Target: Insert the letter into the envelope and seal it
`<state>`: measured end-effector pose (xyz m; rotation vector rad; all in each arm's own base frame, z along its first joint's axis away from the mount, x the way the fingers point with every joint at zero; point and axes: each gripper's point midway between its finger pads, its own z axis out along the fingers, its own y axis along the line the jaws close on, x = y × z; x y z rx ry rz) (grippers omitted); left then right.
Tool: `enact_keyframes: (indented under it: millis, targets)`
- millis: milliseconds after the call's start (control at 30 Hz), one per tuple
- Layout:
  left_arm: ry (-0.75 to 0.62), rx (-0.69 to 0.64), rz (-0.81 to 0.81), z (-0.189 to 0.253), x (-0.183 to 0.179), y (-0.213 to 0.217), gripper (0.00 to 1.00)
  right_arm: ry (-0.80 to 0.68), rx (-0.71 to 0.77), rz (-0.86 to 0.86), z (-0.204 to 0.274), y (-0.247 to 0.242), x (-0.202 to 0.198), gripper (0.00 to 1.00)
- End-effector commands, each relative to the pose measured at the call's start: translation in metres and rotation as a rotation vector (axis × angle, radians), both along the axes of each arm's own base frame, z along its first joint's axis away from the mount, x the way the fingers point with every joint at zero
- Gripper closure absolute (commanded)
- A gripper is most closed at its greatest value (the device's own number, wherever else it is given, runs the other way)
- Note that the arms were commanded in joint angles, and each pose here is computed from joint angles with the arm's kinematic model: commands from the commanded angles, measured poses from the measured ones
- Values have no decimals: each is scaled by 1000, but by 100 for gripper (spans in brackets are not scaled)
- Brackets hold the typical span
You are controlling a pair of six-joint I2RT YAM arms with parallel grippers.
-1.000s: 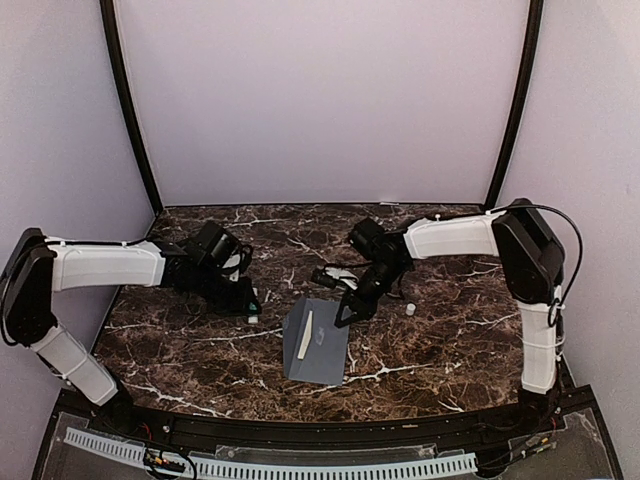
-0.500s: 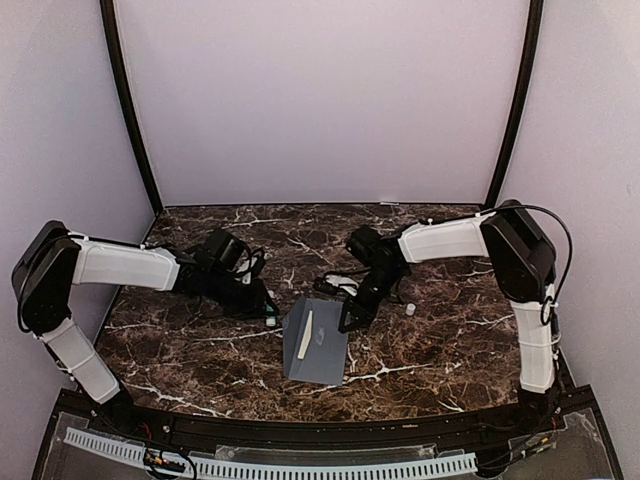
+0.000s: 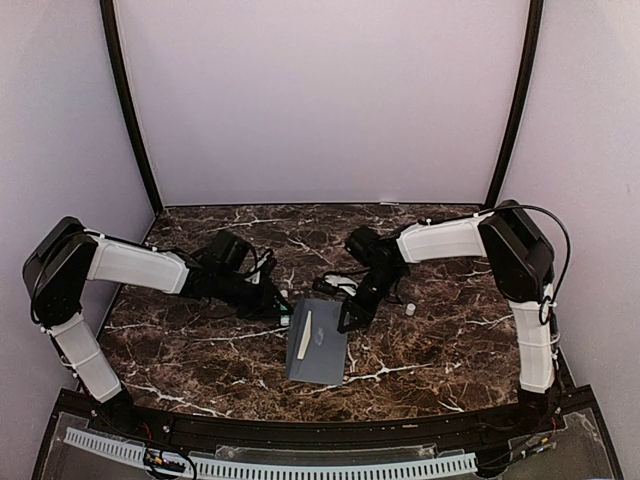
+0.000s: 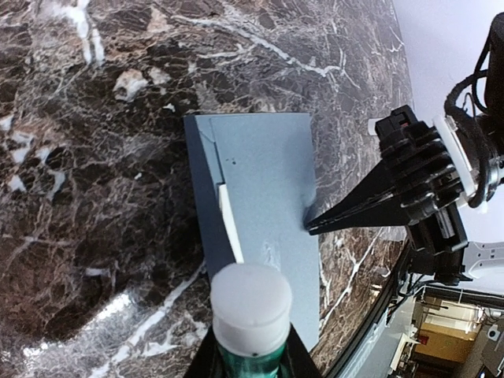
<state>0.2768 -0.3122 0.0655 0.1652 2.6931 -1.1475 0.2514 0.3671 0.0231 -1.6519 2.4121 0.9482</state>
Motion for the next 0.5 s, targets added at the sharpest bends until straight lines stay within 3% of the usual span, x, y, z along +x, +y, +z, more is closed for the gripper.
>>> enact_keyframes:
  millis: [0,467]
  targets:
    - [0,-85,-50,9,-7,-14,100,13,-47,3,-18,-2,-2,100]
    - [52,-143,-155,-11,-21,-66,100,20,-55,4,-20,-4,-3,100]
